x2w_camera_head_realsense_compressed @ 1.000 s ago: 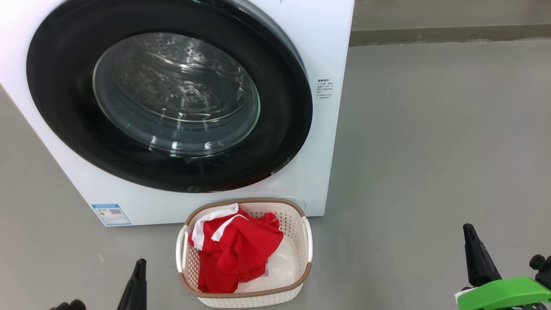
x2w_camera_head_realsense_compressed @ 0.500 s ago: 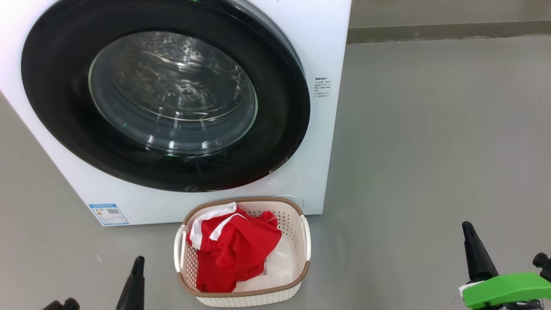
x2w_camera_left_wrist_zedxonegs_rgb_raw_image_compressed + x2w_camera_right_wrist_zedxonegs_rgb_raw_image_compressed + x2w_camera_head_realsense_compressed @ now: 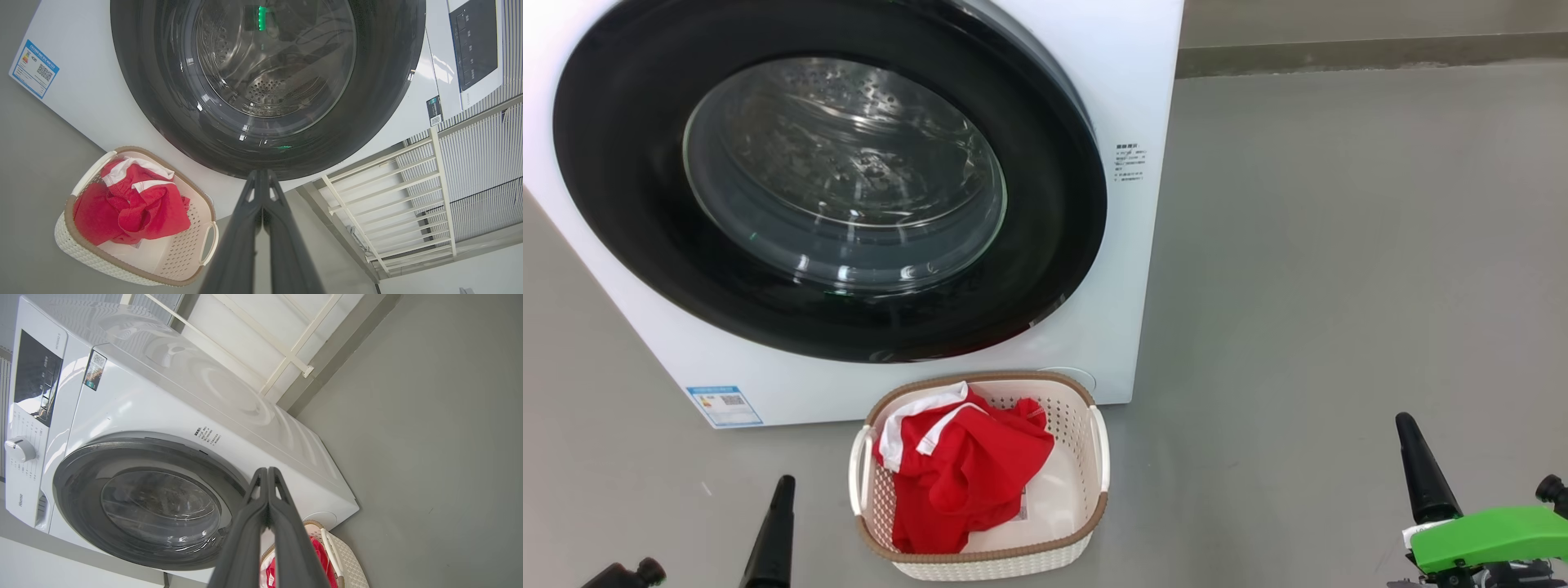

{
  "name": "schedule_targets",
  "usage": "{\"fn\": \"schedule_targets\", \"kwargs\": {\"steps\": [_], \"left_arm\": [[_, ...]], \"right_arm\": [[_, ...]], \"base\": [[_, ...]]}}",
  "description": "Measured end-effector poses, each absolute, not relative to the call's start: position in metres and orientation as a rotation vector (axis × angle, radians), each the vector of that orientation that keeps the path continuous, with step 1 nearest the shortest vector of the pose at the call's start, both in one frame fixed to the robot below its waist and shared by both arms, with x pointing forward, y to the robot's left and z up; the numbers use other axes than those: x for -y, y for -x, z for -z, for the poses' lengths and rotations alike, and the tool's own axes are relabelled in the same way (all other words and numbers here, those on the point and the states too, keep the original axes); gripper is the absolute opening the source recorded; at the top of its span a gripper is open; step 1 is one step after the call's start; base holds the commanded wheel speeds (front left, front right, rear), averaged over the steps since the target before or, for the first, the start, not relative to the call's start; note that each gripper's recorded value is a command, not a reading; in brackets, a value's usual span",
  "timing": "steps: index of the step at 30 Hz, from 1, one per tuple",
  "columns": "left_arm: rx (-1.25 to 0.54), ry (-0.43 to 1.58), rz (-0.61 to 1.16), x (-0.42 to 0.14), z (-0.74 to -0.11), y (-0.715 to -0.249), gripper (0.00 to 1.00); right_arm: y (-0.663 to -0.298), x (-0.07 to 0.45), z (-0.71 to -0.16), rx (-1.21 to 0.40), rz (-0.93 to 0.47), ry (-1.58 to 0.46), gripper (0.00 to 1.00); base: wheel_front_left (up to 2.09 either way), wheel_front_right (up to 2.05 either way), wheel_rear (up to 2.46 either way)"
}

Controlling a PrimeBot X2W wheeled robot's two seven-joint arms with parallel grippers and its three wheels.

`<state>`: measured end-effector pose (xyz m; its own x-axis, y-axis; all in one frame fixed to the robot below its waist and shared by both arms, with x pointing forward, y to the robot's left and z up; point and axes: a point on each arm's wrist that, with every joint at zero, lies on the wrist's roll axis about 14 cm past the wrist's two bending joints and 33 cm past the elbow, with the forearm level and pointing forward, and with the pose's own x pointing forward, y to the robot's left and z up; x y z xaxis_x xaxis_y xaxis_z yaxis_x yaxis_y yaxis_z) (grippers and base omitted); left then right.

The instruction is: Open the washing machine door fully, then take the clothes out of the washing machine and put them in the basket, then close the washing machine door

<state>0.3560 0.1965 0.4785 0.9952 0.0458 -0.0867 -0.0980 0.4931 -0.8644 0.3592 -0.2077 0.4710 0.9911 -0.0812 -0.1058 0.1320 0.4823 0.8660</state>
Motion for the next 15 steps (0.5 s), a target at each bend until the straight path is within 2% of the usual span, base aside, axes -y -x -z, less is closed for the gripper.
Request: {"fn": "schedule_targets", "kwargs": {"steps": [15], "left_arm": [[-0.075, 1.215, -0.083, -0.1934, -0.4757, -0.3606, 0.0]], "right_arm": [[-0.3639, 0.2075, -0.4723, -0.053, 0.126, -1.229, 0.0]], "base": [[0.0, 0.0, 0.0]]}}
